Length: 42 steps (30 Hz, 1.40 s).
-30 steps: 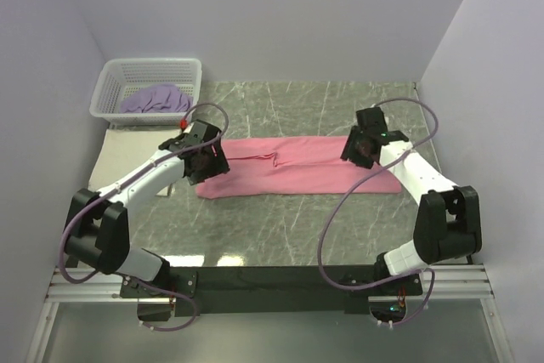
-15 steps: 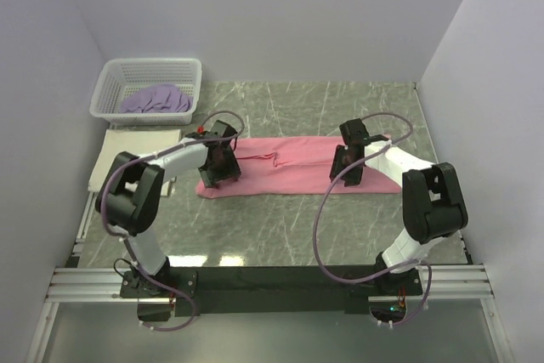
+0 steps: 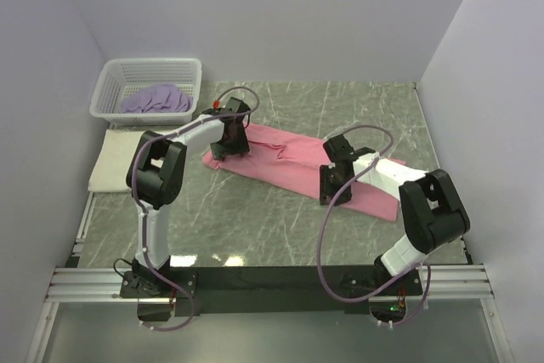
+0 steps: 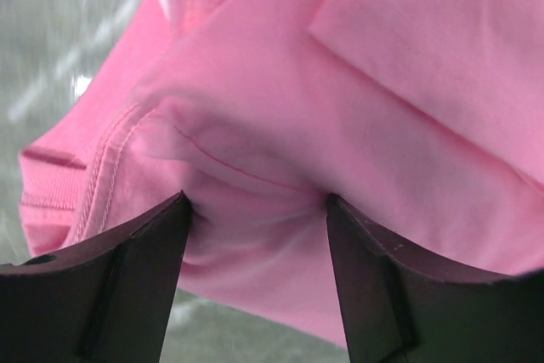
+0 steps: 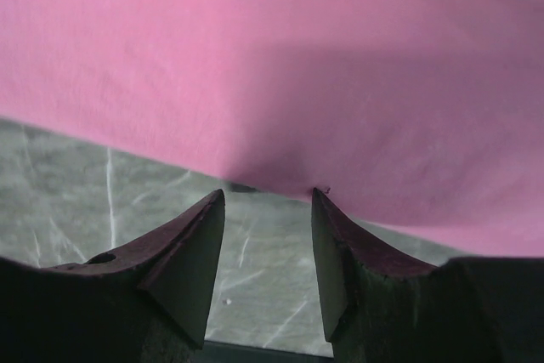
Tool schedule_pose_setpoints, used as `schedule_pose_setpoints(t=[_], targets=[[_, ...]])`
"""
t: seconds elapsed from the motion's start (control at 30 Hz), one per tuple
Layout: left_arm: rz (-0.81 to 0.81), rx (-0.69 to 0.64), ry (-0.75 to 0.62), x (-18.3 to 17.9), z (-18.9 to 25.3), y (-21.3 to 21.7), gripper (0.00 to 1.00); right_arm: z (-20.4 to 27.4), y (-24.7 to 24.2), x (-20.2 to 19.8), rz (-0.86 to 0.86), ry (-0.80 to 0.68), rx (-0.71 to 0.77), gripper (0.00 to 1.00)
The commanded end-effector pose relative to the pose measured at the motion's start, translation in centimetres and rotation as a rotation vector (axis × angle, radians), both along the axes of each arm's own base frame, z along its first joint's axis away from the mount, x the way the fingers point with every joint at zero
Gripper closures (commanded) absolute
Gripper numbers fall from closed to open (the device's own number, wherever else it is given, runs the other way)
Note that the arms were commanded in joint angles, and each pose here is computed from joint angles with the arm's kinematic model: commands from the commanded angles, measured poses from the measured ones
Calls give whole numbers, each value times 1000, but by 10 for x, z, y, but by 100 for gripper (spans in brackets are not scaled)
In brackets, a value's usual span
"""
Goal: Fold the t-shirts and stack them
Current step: Fold the tshirt
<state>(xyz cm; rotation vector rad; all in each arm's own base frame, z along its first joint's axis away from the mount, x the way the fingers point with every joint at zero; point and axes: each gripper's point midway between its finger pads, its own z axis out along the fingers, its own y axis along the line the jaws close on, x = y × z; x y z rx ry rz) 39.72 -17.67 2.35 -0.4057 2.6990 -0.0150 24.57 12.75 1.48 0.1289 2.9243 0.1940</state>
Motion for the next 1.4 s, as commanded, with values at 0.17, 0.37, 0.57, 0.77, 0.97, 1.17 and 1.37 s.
schedule_pose_setpoints(t=[0.17,0.37,0.57,0.77,0.97,1.17,1.37], targets=[[-84,103,-56,18,11,16,27,37,9,1,78,-87,-7,48],[-24,99,-139,14,59,25,21,47,1,29,75,-132,-81,48],[14,-84,-140,10,80,-16,1,33,-20,40,-26,-125,-126,52],[32,-153,-80,8,48,-48,13,17,-29,44,-53,-91,-154,52],[48,-129,-49,14,19,-52,15,3,-29,28,-22,-19,-158,52],[4,-54,-18,26,-6,-47,14,-8,-13,-2,63,67,-113,53],[-77,19,-47,57,-11,-34,12,-10,23,-35,183,167,-31,53]])
